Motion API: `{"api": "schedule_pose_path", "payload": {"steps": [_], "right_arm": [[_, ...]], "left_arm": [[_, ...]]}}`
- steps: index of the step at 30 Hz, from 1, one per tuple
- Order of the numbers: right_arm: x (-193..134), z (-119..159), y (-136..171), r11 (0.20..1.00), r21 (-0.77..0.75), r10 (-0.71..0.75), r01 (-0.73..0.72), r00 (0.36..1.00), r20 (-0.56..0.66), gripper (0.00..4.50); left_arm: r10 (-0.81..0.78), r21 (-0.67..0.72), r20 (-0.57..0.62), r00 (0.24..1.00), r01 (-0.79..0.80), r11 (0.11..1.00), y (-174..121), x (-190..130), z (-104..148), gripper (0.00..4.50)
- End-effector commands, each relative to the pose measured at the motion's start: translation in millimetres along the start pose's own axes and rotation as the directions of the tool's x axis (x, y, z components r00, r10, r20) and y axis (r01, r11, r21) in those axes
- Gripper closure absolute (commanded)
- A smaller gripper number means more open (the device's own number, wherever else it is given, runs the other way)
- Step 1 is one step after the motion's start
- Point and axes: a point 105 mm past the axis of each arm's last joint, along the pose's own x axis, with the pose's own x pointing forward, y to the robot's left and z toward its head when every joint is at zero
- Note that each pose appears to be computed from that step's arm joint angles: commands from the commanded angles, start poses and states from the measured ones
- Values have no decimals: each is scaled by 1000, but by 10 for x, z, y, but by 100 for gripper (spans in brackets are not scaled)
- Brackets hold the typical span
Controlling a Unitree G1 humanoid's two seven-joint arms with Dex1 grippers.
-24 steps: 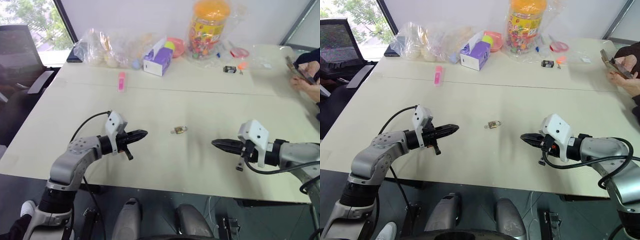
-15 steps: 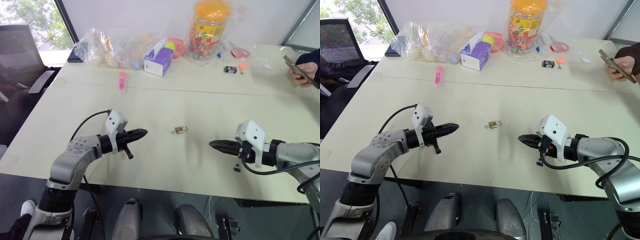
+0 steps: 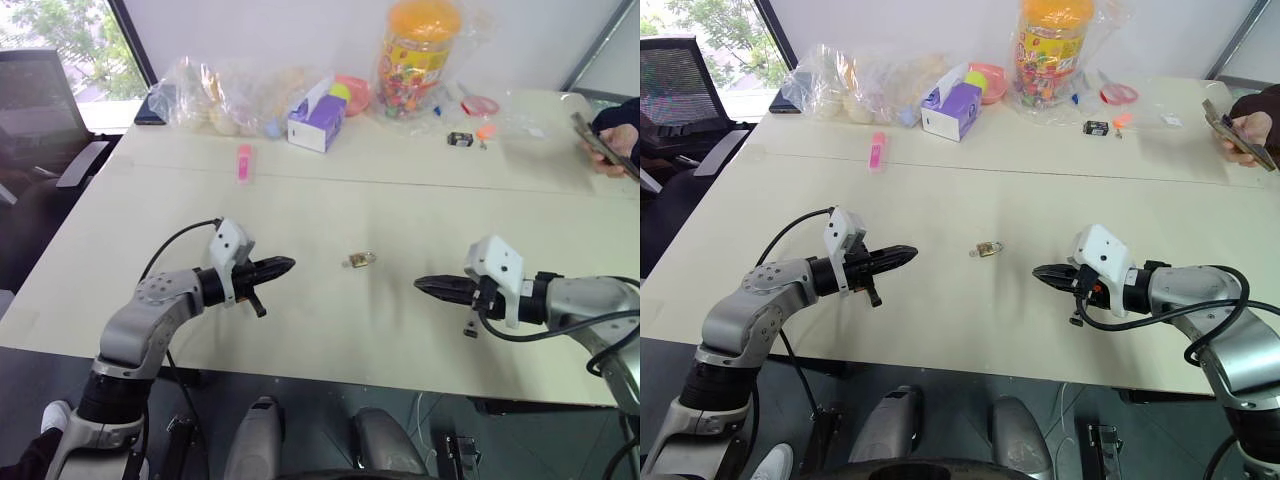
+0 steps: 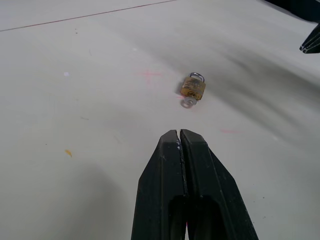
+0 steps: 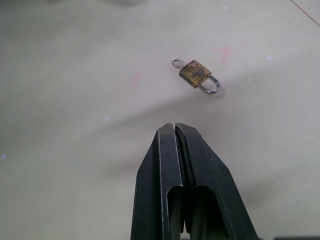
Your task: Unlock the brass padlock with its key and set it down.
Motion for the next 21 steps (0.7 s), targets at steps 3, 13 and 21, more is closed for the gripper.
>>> {"api": "schedule_pose_path", "payload": {"steps": [3, 13, 21], "right_arm": [[-1, 89, -43, 999, -48, 15, -14, 1000, 9, 450], [455, 301, -155, 948, -252, 188, -193, 981, -45, 155], [1093, 357, -341, 896, -303, 305, -323, 946, -106, 2]], "left_arm": [[16, 32, 18, 1000, -16, 999, -3, -72, 76, 446], [37, 34, 22, 999, -37, 999, -40, -77, 59, 450], [70, 38, 39, 997, -71, 997, -77, -95, 51, 450]]}}
